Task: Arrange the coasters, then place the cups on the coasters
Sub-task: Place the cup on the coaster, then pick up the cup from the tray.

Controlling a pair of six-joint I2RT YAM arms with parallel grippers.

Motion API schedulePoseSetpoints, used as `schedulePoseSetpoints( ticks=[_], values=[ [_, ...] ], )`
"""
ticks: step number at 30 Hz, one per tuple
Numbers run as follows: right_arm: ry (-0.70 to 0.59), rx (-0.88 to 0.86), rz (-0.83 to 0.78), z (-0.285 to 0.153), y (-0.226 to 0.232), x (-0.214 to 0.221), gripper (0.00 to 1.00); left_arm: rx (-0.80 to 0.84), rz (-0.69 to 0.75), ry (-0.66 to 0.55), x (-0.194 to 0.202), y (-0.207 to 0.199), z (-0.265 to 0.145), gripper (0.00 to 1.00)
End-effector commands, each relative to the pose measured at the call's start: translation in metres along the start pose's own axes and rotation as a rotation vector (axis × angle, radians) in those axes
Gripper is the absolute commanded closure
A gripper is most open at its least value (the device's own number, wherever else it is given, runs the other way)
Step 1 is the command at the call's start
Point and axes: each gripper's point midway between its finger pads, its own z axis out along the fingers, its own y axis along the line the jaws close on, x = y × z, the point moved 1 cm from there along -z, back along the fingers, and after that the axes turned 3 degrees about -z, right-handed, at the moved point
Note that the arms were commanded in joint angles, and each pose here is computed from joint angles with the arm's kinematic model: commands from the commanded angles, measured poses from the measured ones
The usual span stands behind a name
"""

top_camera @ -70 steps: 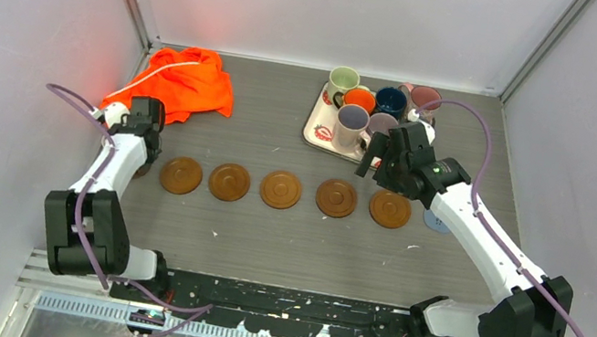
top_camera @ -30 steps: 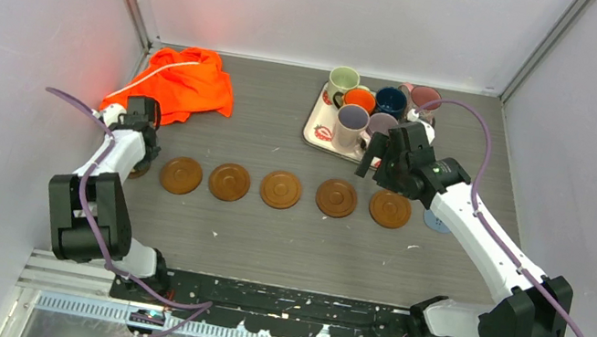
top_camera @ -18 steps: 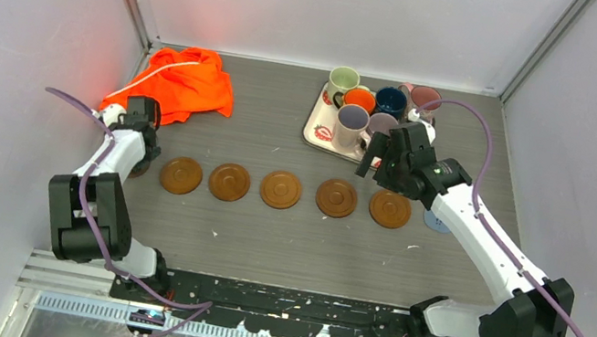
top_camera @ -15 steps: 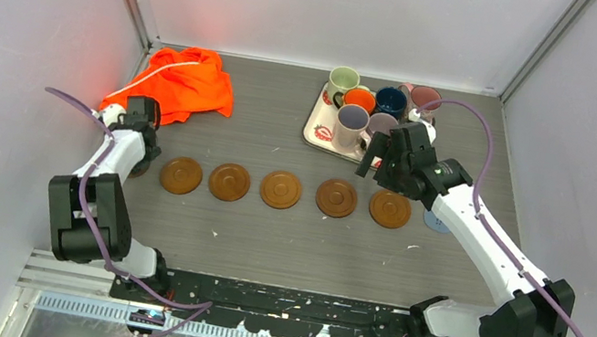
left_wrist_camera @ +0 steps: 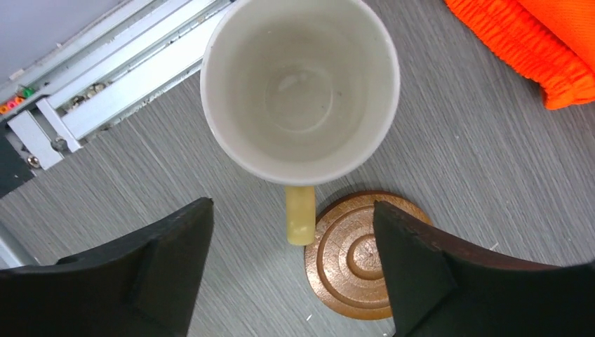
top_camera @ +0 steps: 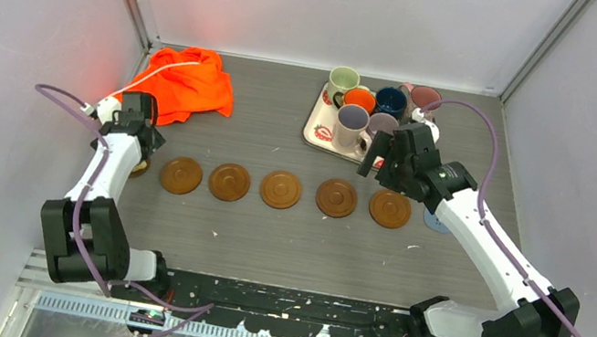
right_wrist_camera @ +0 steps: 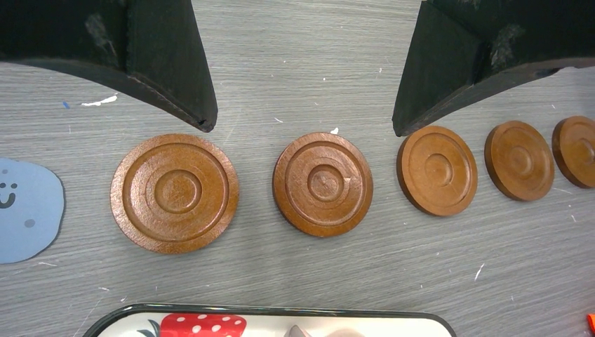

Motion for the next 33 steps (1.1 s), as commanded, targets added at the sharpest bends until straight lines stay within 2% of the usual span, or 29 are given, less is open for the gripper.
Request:
schedulePoseSetpoints(
  ticks=[1,5,11,18,26,33],
  values=[
    [-0.063,-0.027,-0.010,-0.011,0.003,-0.012,0.00,0.038,0.008,-0.076,-0.023,-0.005,-0.026,0.11],
    [-0.072,-0.019,-0.009,-0.011,0.001,-0.012,0.00,0.075,0.041,-0.101,-0.029,-0.012,-0.043,0.01],
    [-0.094,-0.004,-0.007,-0.014,-0.004,-0.014,0.00,0.150,0.101,-0.133,-0.035,-0.029,-0.071,0.00],
    [-0.119,0.019,-0.010,-0.018,-0.010,-0.016,0.00,0.316,0.238,-0.155,-0.017,-0.079,-0.122,0.00],
    [-0.141,0.065,0.006,-0.019,-0.018,-0.019,0.00,0.538,0.375,-0.130,0.031,-0.154,-0.183,0.00],
    [-0.170,0.114,0.037,-0.028,-0.030,-0.021,0.00,0.690,0.472,-0.084,0.101,-0.218,-0.229,0.00]
  ],
)
